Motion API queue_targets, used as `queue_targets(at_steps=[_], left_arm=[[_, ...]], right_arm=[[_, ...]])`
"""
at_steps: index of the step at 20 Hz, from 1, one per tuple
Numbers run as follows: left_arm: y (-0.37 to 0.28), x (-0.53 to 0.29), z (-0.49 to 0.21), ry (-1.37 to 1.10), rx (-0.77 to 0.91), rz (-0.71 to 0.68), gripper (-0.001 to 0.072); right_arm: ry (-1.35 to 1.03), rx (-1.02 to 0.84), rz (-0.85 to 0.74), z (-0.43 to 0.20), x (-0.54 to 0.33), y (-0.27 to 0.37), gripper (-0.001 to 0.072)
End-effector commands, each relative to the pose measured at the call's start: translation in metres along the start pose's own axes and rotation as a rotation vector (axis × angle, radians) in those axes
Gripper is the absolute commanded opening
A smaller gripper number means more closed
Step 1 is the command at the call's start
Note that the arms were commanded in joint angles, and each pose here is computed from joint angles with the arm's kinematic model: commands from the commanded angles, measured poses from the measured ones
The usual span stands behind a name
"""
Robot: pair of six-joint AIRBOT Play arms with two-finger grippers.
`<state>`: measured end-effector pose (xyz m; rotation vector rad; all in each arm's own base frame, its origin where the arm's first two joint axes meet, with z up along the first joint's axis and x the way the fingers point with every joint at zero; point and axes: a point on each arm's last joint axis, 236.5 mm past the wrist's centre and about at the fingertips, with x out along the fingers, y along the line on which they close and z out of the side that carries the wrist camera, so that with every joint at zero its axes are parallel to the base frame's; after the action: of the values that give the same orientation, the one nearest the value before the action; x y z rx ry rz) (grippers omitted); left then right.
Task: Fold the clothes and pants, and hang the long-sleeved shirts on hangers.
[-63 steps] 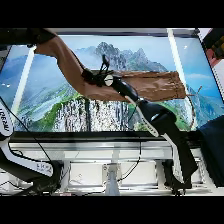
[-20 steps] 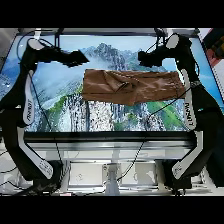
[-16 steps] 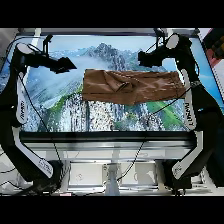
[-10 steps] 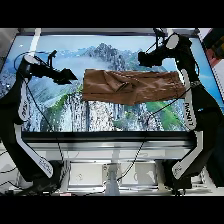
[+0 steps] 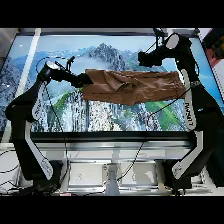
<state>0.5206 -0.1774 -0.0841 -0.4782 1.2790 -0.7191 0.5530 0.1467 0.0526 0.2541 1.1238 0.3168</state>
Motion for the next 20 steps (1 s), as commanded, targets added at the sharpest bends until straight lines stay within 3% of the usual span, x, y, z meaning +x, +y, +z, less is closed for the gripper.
queue_targets(at_steps=[1,2,4,5,9,15,20], left_arm=[[-0.001,0.015,-0.001,0.006,0.04,0.054,0.0686],[-0.001,0.015,-0.001,0.01,0.041,0.055,0.0597],[-0.004,0.015,-0.005,0.023,0.035,0.044,0.0277],[-0.007,0.015,-0.007,0.033,0.035,0.029,0.0035],[-0.024,-0.007,-0.008,0.043,0.075,0.024,0.0016],[-0.091,-0.127,-0.001,-0.055,0.104,0.083,0.0015],[-0.103,-0.21,-0.031,-0.064,0.167,0.34,0.0015]], right_arm=[[0.002,-0.002,0.014,-0.001,0.0,0.006,0.0041],[0.003,-0.006,0.02,-0.002,0.001,0.01,0.0041],[0.005,-0.018,0.027,-0.003,0.002,0.014,0.0041],[0.006,-0.028,0.028,-0.003,0.002,0.014,0.0042],[0.044,-0.044,0.029,-0.012,0.001,0.016,0.0041],[0.183,-0.236,0.052,-0.051,-0.027,0.038,0.0042],[0.191,-0.291,0.077,-0.064,-0.033,0.067,0.0042]])
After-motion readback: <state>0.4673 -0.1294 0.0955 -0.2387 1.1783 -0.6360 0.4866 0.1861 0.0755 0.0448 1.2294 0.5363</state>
